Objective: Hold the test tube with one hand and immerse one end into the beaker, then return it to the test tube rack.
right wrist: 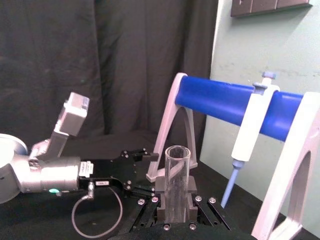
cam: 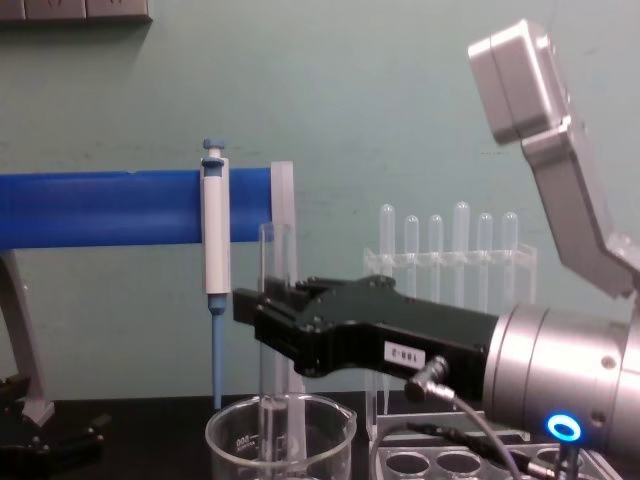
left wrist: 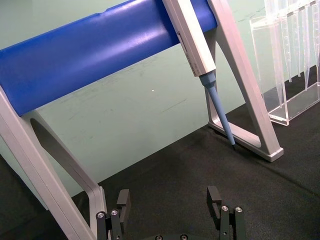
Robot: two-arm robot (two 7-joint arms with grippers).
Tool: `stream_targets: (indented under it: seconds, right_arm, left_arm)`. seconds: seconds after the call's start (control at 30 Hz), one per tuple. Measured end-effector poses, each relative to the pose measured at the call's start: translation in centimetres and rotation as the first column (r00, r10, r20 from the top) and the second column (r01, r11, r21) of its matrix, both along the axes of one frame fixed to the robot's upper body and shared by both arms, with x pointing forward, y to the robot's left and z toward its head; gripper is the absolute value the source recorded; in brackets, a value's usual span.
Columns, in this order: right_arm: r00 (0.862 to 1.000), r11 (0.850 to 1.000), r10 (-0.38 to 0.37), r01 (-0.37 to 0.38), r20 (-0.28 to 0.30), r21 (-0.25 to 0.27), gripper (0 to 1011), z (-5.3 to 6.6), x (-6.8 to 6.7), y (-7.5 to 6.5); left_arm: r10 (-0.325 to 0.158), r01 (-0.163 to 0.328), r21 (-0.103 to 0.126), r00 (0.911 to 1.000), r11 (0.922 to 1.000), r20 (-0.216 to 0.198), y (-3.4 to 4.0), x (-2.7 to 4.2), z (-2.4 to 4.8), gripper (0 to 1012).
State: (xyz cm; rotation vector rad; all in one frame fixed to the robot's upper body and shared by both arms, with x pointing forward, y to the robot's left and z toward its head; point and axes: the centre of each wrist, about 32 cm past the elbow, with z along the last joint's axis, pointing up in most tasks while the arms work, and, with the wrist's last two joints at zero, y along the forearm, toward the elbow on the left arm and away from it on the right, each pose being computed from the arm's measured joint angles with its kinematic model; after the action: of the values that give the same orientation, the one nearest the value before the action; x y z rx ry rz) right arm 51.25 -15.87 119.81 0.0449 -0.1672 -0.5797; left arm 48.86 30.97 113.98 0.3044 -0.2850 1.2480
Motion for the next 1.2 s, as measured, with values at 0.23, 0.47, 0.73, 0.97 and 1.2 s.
stream_targets:
  seconds: [0.23, 0.47, 0.73, 0.97, 1.2]
  right_arm:
    - [1.0, 1.0, -0.018, 0.018, -0.009, 0.002, 225, -1.4, 0.3, -0.1]
    - [0.999, 1.0, -0.026, 0.026, -0.025, 0.004, 225, -2.3, 0.4, -0.2]
    - [0.999, 1.0, -0.024, 0.023, -0.029, -0.011, 225, -2.8, 0.3, -0.2]
    - [0.999, 1.0, -0.023, 0.023, -0.026, -0.016, 225, -3.2, 0.4, -0.4]
    - [0.999, 1.0, -0.02, 0.02, -0.027, -0.008, 225, -3.8, 0.5, -0.5]
  left_arm:
    - [0.0, 0.0, 0.0, 1.0, 1.0, 0.0, 0.0, 0.0, 0.0, 1000]
    - [0.0, 0.0, 0.0, 1.0, 1.0, 0.0, 0.0, 0.0, 0.0, 1000]
    - [0.0, 0.0, 0.0, 1.0, 1.0, 0.0, 0.0, 0.0, 0.0, 1000]
    - [0.0, 0.0, 0.0, 1.0, 1.0, 0.0, 0.0, 0.0, 0.0, 1000]
    - [0.0, 0.0, 0.0, 1.0, 1.0, 0.0, 0.0, 0.0, 0.0, 1000]
